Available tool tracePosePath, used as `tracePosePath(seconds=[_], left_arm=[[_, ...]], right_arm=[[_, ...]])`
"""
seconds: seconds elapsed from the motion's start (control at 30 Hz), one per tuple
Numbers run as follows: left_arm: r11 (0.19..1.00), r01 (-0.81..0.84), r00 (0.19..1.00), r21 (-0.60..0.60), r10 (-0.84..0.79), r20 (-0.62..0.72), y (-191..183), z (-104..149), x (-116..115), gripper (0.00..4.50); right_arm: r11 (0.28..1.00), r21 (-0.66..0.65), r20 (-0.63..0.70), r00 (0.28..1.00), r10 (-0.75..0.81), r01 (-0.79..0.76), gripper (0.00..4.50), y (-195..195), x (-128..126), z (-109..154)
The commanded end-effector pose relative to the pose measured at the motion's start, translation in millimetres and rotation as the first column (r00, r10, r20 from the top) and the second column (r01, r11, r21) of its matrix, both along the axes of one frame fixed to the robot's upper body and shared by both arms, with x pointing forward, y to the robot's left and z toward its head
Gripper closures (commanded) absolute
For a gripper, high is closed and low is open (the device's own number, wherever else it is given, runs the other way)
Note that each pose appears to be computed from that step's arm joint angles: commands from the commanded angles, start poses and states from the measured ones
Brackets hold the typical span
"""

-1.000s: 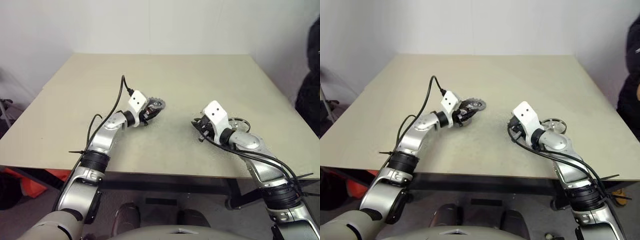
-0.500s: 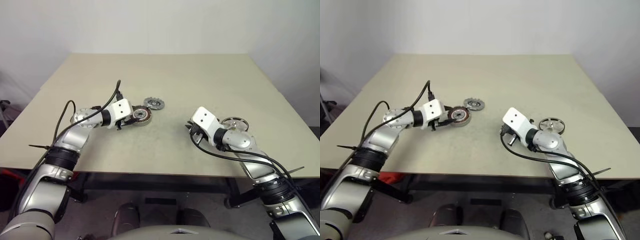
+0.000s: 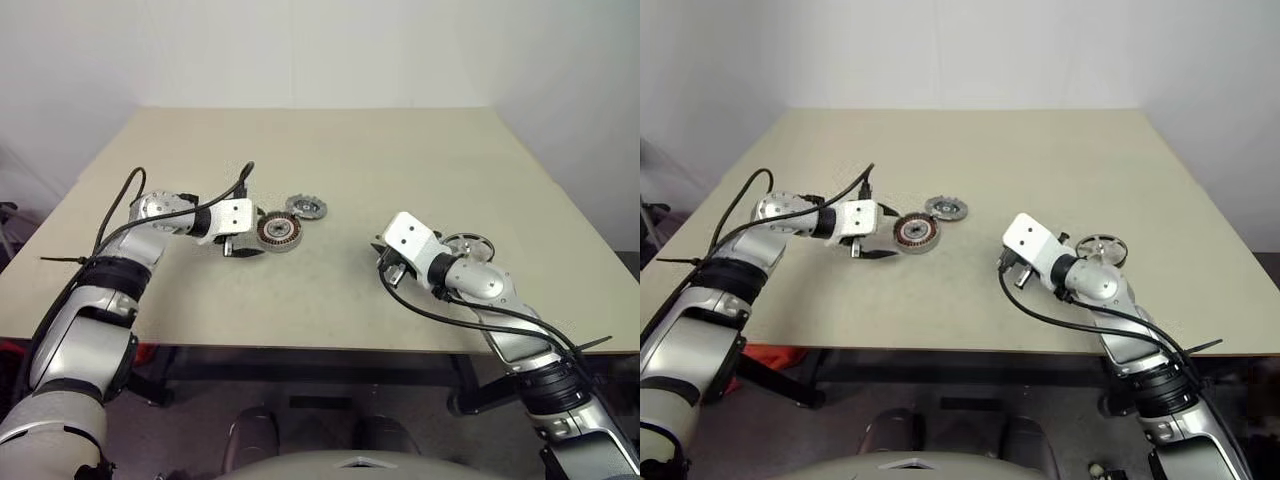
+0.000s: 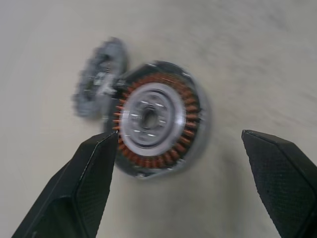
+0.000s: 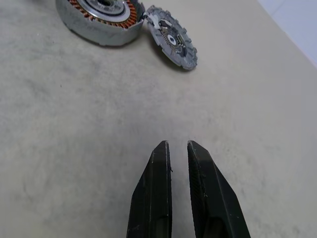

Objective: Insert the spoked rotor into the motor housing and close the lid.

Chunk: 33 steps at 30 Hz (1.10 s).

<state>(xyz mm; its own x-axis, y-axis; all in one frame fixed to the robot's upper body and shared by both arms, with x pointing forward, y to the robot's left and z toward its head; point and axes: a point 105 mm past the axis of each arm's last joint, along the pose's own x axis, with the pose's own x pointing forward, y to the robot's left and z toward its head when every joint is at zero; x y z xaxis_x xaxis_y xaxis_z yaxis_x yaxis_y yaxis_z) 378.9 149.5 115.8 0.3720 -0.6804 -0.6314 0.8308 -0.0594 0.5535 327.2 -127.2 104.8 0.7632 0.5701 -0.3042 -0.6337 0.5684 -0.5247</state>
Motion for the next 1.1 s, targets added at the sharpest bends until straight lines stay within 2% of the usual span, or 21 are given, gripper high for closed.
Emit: tracePosePath(seconds=[0.03, 0.27, 0.6, 0.83, 1.1], left_arm=[[0.992, 0.072, 0.997, 0.099, -0.075, 0.028, 0.3, 9.2, 5.2, 0.26], [0.969, 0.090, 0.995, 0.230, -0.095, 0.011, 1.2, 9.2, 16.8, 0.26], [0.950, 0.057, 0.998, 0.306, -0.059, 0.000, -14.8, 0.6, 28.4, 0.26], [0.923, 0.013, 0.999, 0.384, -0.024, 0.023, -9.3, -2.5, 34.6, 0.26], [0.908, -0.027, 0.999, 0.419, 0.011, 0.039, -10.1, -6.5, 39.5, 0.26]], right_arm=[[1.000, 0.009, 0.091, 0.996, 0.010, -0.010, 3.88, 6.2, 0.1, 19.0], [0.999, 0.038, 0.110, 0.994, -0.023, 0.019, 3.88, 7.7, -0.7, 19.9], [0.996, 0.061, 0.130, 0.989, -0.076, 0.068, 3.88, 5.8, -1.4, 21.3], [0.992, 0.076, 0.142, 0.983, -0.114, 0.104, 3.88, 2.6, -0.6, 22.7], [0.988, 0.085, 0.153, 0.979, -0.138, 0.126, 3.88, 0.7, -0.5, 25.0]])
